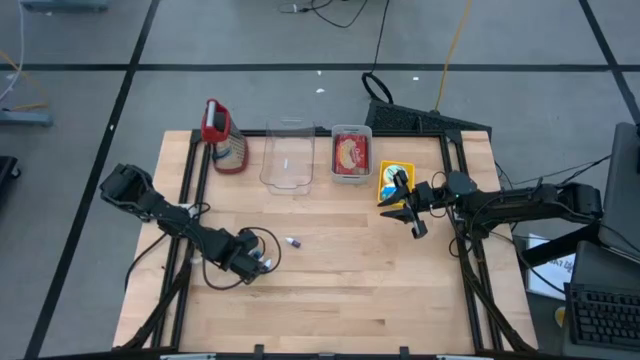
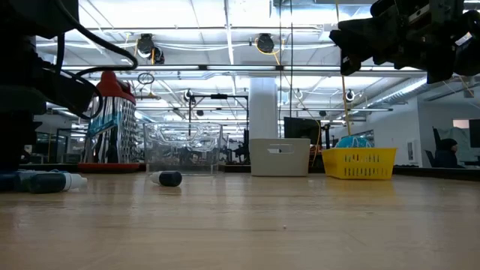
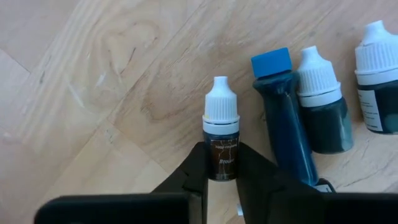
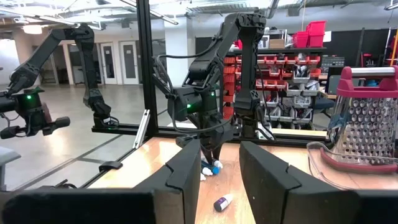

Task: Pick & Place Food Item
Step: Put the brown food coloring into the transparent bin

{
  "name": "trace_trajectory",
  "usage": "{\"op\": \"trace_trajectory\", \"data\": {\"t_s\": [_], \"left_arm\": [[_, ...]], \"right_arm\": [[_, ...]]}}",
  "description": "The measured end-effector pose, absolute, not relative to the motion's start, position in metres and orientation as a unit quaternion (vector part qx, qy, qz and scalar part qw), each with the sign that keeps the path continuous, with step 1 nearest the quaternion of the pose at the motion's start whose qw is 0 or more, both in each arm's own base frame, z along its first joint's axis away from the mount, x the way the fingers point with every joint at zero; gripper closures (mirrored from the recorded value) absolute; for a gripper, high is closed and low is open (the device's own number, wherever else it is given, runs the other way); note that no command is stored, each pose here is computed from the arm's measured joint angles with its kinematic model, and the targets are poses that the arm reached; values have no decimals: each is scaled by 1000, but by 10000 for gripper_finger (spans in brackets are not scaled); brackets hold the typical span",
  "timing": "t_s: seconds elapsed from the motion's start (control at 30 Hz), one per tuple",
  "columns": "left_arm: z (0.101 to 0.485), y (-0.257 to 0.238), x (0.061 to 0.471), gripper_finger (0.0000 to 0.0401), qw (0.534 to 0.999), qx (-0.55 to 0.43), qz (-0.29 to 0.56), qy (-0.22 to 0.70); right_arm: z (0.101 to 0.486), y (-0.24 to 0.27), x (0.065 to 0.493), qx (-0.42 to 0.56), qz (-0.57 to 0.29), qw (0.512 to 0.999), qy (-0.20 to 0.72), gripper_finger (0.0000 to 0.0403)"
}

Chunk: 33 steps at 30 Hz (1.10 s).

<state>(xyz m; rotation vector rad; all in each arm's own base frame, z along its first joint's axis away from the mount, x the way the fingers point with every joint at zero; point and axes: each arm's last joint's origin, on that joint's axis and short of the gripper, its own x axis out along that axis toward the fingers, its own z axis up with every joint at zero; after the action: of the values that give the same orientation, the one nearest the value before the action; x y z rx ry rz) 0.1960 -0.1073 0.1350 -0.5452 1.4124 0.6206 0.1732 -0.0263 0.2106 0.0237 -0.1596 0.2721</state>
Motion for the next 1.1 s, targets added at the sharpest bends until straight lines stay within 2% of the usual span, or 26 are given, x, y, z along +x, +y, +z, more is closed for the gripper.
{"op": "trace_trajectory", "data": {"t_s": [0.27, 0.63, 0.87, 1.1], "left_arm": [[138, -106, 196, 341, 697, -240, 287, 612], [180, -97, 190, 353, 801, -243, 296, 460], [206, -88, 191, 350, 866, -206, 279, 360], [220, -70, 203, 353, 891, -179, 286, 304]], "right_arm": [[210, -26, 173, 13, 136, 988, -76, 303], [210, -26, 173, 15, 136, 988, -75, 303], [210, -26, 173, 16, 136, 988, -73, 303], [210, -26, 173, 16, 136, 988, -74, 303]]}}
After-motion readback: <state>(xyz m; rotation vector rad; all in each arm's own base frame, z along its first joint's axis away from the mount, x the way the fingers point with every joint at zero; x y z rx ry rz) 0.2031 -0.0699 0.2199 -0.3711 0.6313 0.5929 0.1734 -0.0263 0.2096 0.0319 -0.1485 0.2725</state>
